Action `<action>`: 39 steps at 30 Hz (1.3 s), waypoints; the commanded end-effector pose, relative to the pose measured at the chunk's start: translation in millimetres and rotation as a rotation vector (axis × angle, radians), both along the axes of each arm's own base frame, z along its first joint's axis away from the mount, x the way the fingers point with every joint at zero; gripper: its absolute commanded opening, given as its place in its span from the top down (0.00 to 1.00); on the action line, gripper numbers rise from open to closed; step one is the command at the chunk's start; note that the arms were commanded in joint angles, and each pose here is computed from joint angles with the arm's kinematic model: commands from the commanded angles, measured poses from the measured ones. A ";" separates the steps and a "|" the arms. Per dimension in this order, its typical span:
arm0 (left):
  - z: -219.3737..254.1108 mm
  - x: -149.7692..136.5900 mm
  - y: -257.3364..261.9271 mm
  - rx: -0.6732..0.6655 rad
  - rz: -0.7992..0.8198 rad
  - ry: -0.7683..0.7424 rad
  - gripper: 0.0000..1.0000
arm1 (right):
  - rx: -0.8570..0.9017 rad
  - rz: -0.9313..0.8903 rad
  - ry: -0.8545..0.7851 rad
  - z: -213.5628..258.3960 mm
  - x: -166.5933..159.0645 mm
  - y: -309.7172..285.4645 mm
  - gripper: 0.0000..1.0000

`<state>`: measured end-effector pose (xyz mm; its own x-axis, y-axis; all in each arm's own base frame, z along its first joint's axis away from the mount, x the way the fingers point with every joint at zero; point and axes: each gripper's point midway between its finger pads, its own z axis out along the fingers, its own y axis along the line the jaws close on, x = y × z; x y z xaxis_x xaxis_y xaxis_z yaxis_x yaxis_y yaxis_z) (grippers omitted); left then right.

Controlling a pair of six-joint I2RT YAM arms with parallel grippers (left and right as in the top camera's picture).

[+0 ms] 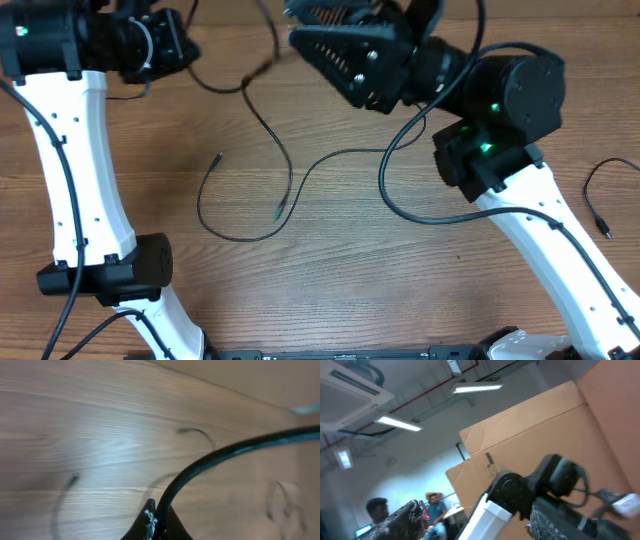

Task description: Untangle cables

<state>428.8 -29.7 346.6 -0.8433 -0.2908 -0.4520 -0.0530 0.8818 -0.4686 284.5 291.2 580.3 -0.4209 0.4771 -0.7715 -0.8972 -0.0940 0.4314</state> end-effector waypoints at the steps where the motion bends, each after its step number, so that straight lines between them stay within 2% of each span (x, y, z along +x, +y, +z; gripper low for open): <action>1: -12.2 4.6 44.6 0.132 0.150 0.033 0.96 | 0.014 -0.005 -0.010 11.8 -3.6 -12.9 0.34; 4: -13.2 2.2 53.2 0.115 0.177 0.047 0.96 | 0.004 -0.013 -0.002 9.9 1.5 -18.4 0.34; 8: -9.8 -0.6 36.3 0.026 0.121 0.049 0.96 | -0.047 -0.023 0.097 -7.0 16.7 -15.5 0.27; 10: -8.7 0.6 32.9 0.021 0.112 0.042 0.96 | -0.080 -0.029 0.133 -17.1 22.4 -12.4 0.28; 12: -5.9 0.3 23.8 -0.017 0.083 0.037 0.96 | -0.118 -0.027 0.157 -27.6 25.3 -9.0 0.20; 14: 0.5 -1.1 8.8 -0.091 0.027 0.025 0.96 | -0.174 -0.034 0.208 -45.4 32.1 -4.9 0.04; 15: 4.4 -2.0 1.4 -0.127 -0.006 0.015 0.96 | -0.203 -0.041 0.232 -54.6 35.5 -3.2 0.00; 19: 26.8 -8.5 -32.9 -0.306 -0.150 -0.028 0.96 | -0.303 -0.062 0.320 -88.3 44.6 0.5 0.00; 27: 85.8 -30.0 -77.1 -0.633 -0.425 -0.150 0.96 | -0.393 -0.053 0.468 -123.9 47.1 2.4 0.00; 34: 96.5 -36.2 -96.6 -0.674 -0.508 -0.174 0.96 | -0.391 -0.098 0.494 -127.7 50.7 8.3 0.00; 39: 104.5 -32.2 -105.4 -0.692 -0.522 -0.185 0.96 | -0.438 -0.165 0.590 -150.8 56.6 10.4 0.00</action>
<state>400.0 -127.5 443.1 -0.8610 -0.1576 -0.4835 0.4089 0.3505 -0.8426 336.5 304.3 426.4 -0.7983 0.2293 -0.5570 -0.4988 0.2667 0.8247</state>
